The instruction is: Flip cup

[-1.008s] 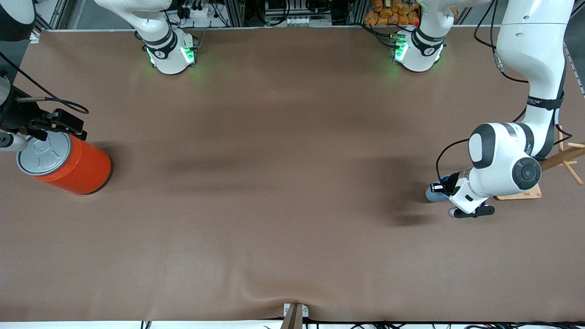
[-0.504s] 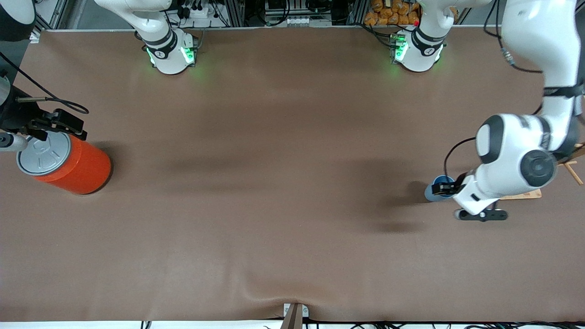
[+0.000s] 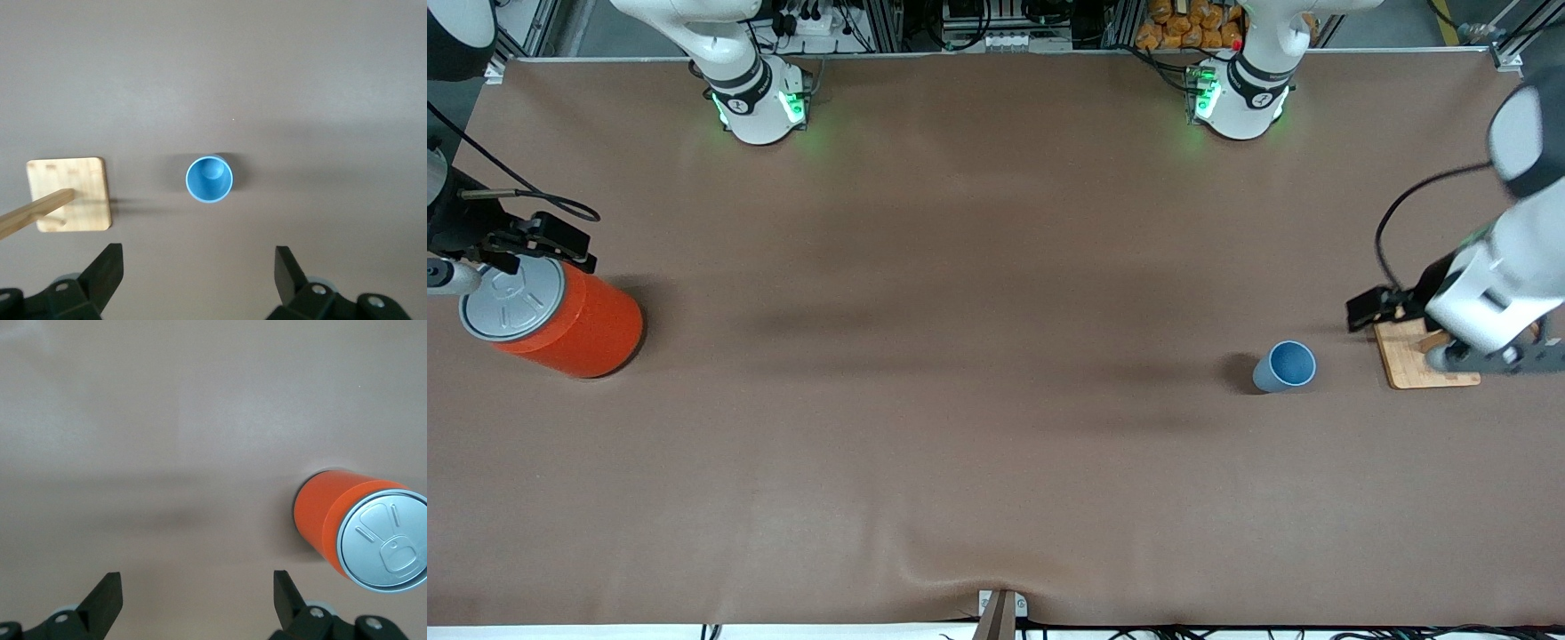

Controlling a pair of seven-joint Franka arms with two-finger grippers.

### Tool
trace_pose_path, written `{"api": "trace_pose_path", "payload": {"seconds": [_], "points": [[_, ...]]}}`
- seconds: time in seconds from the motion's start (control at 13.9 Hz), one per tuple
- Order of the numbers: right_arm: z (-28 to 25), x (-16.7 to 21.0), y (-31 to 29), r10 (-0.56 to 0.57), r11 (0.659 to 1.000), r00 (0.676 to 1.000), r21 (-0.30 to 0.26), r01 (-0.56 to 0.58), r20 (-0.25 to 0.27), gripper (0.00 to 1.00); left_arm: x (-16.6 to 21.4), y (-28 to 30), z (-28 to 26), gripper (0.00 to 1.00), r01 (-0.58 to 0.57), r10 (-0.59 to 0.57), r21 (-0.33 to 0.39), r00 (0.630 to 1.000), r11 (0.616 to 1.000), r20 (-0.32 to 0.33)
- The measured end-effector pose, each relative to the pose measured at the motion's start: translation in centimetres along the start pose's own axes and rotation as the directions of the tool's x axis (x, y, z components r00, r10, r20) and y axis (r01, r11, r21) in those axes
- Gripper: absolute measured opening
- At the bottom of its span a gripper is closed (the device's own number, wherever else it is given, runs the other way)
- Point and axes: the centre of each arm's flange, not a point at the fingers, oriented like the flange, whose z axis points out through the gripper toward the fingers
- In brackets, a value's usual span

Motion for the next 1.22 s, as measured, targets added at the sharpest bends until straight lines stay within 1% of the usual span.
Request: {"api": "trace_pose_path", "payload": {"seconds": [0.22, 0.5, 1.22], "points": [[0.0, 0.0, 0.0, 0.0, 1.0, 1.0, 0.0, 0.0, 0.0, 1.0, -2.1, -0.1, -3.7, 1.0, 0.003, -0.003, -0.001, 1.0, 1.0, -0.029], [0.0, 0.0, 0.0, 0.0, 1.0, 1.0, 0.0, 0.0, 0.0, 1.0, -3.8, -0.7, -5.6, 1.0, 0.01, -0.01, -0.001, 1.0, 1.0, -0.028], [0.0, 0.0, 0.0, 0.0, 1.0, 1.0, 0.0, 0.0, 0.0, 1.0, -6.2, -1.0, -6.0, 1.0, 0.014, -0.014, 0.003, 1.0, 1.0, -0.003]]}}
